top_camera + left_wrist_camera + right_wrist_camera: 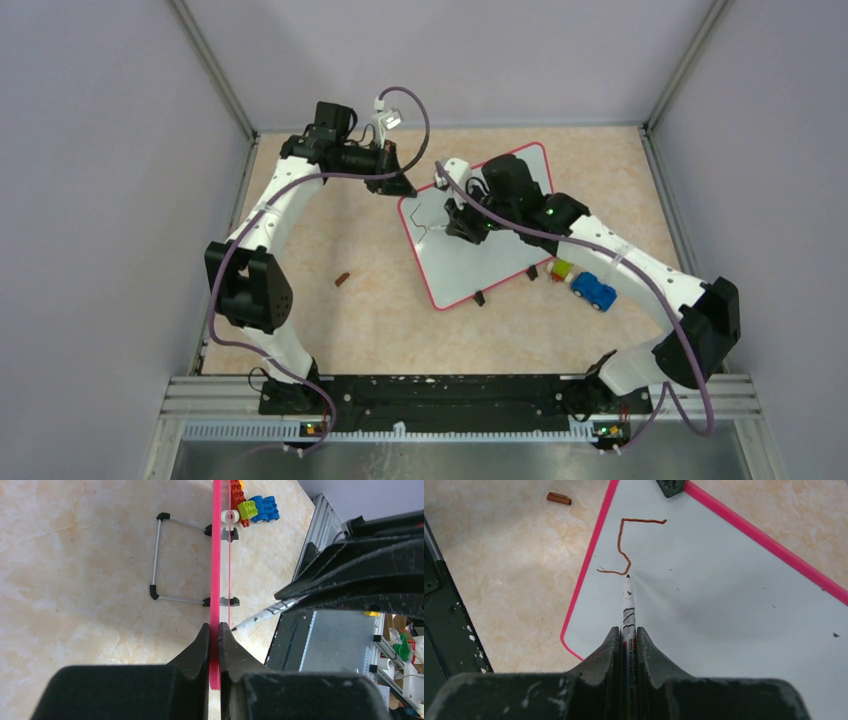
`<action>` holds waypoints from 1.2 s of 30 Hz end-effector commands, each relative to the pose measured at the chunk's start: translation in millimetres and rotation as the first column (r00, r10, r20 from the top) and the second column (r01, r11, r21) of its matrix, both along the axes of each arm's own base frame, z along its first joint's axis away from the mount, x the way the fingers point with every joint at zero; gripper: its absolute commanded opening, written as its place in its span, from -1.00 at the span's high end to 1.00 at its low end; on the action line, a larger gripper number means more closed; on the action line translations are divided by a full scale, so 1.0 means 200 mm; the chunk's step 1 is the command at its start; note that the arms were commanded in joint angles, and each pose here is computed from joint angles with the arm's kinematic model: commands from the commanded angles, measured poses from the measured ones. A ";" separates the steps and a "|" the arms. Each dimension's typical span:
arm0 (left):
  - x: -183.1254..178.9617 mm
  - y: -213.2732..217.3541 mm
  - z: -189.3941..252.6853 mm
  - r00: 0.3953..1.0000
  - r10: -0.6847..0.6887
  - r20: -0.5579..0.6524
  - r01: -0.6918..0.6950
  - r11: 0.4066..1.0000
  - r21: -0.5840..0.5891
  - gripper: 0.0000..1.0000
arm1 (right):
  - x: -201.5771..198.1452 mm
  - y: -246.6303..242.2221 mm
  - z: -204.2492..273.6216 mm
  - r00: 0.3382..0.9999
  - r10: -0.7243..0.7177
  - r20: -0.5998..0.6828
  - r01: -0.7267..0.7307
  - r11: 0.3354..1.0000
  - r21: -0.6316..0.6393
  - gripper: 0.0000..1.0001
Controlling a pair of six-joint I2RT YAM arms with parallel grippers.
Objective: Write a sentence on the whiteboard
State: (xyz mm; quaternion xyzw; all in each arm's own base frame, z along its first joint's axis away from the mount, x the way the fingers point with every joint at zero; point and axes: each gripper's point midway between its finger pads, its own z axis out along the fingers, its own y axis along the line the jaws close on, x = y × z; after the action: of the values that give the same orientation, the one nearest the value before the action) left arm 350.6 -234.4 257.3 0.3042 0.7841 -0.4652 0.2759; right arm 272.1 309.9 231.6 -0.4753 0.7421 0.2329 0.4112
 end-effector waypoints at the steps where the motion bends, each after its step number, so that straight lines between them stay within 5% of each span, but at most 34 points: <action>1: -0.04 -0.02 0.04 1.000 -0.023 0.017 0.023 1.000 -0.020 1.00 | 0.08 -0.01 0.18 0.996 -0.051 0.075 0.046 0.996 0.070 1.00; 21: -0.03 -0.01 0.04 1.000 -0.018 0.021 0.018 1.000 -0.015 1.00 | 0.20 -0.03 0.17 0.990 -0.107 0.092 0.102 0.993 0.057 1.00; 36: -0.03 -0.01 0.03 1.000 -0.017 0.018 0.017 1.000 -0.013 1.00 | 0.07 -0.05 -0.02 0.999 -0.050 0.017 0.050 0.999 -0.002 1.00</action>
State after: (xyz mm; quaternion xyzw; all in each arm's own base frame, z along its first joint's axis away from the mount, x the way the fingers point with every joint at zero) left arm 352.6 -233.2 255.5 0.3041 0.7871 -0.4585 0.2788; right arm 285.3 299.7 221.2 -0.4593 0.7571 0.2204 0.4089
